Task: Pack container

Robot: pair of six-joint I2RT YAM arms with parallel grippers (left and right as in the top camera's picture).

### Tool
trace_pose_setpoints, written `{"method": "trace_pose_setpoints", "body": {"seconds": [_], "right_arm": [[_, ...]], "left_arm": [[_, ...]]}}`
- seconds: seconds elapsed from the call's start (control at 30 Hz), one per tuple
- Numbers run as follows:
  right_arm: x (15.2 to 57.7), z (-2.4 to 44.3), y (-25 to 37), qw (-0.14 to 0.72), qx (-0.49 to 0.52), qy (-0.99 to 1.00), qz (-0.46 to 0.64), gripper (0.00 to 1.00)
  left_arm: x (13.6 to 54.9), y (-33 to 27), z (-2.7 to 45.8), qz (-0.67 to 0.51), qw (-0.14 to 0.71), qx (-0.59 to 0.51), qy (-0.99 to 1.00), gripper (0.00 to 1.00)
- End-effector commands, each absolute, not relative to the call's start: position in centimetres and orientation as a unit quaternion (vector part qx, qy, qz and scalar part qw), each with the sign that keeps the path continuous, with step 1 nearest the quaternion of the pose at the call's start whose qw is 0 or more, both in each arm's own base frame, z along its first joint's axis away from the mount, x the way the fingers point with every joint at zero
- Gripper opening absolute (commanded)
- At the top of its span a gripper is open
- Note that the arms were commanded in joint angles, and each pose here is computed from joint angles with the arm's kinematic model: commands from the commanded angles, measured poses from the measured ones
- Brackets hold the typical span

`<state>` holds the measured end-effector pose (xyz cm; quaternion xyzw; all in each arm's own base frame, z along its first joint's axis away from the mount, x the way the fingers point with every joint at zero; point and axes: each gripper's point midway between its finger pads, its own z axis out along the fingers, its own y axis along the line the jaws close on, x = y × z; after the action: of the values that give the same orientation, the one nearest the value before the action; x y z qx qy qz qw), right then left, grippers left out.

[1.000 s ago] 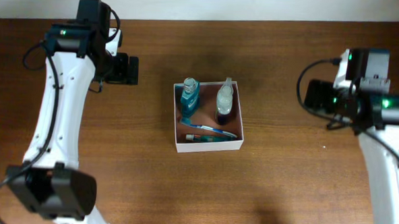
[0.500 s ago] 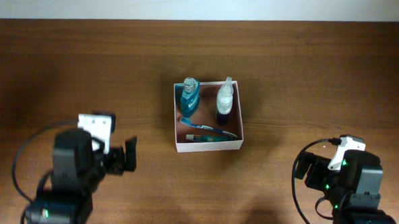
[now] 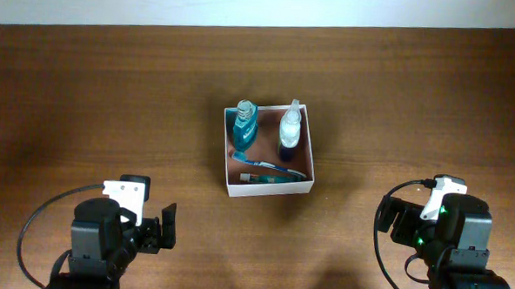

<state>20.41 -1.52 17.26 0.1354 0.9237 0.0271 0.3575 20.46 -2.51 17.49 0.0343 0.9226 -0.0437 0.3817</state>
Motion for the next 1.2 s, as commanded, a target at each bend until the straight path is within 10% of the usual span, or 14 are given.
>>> {"method": "trace_pose_setpoints", "body": {"seconds": [0.0,0.87,1.17], "right_arm": [[20.4,17.1,-1.4,0.356,0.142,0.923,0.034,0.99],[24.2,20.0,1.6,0.723,-0.022,0.690,0.033,0.99],[24.6,15.6,1.1,0.679,-0.013,0.734,0.022,0.99]], "left_arm": [[20.4,-2.8,17.4,-0.053,0.382,0.032,0.922,1.00],[20.4,-2.8,17.4,-0.053,0.382,0.032,0.922,1.00],[20.4,-2.8,17.4,-0.053,0.382,0.032,0.922,1.00]]}}
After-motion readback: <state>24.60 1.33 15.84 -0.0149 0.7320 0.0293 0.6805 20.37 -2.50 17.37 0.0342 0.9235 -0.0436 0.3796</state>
